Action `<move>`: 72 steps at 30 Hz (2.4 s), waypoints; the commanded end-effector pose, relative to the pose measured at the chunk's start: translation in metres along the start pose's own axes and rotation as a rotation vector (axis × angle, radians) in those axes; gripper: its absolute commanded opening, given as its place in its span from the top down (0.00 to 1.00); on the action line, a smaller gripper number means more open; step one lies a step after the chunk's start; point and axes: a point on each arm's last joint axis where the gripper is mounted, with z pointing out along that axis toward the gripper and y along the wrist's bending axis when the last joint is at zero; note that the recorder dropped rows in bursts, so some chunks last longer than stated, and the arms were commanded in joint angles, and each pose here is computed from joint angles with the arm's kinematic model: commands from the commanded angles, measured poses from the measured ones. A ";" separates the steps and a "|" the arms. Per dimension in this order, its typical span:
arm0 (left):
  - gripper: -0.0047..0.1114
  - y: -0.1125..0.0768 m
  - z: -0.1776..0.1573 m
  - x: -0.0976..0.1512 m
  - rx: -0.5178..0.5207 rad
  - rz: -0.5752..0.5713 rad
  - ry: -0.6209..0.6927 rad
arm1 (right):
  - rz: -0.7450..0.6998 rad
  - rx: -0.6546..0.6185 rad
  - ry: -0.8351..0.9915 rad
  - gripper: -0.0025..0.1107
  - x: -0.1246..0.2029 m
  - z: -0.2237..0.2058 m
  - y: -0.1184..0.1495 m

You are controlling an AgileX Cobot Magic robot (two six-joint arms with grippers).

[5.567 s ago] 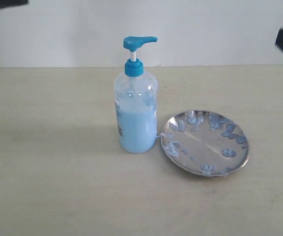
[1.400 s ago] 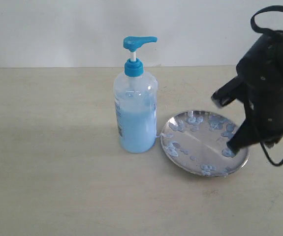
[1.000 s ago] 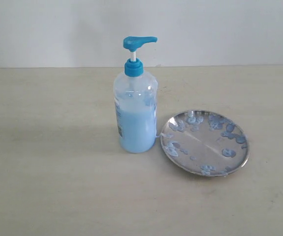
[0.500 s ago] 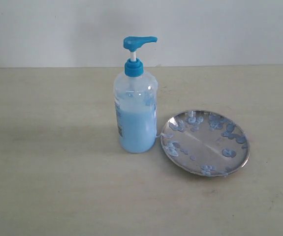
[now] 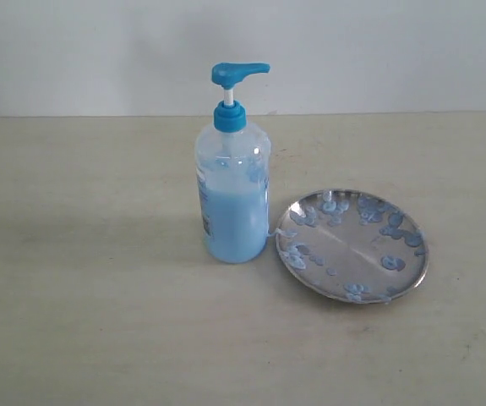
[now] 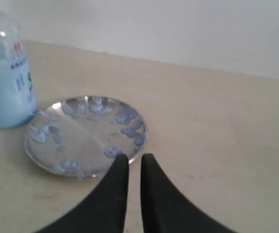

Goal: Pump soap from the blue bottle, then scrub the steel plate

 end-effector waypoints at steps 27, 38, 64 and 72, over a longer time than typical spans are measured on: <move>0.92 0.001 0.000 0.000 0.003 0.030 -0.004 | 0.118 0.084 -0.029 0.98 0.019 0.010 0.000; 0.92 0.001 0.000 0.000 0.003 0.030 -0.004 | 0.201 0.056 -0.042 0.98 0.017 0.010 0.002; 0.92 -0.050 -0.014 -0.008 0.265 1.576 -0.289 | 0.201 0.056 -0.042 0.98 0.017 0.010 0.002; 0.92 -0.002 0.000 0.010 0.092 1.127 0.078 | 0.201 0.056 -0.040 0.98 0.018 0.010 0.002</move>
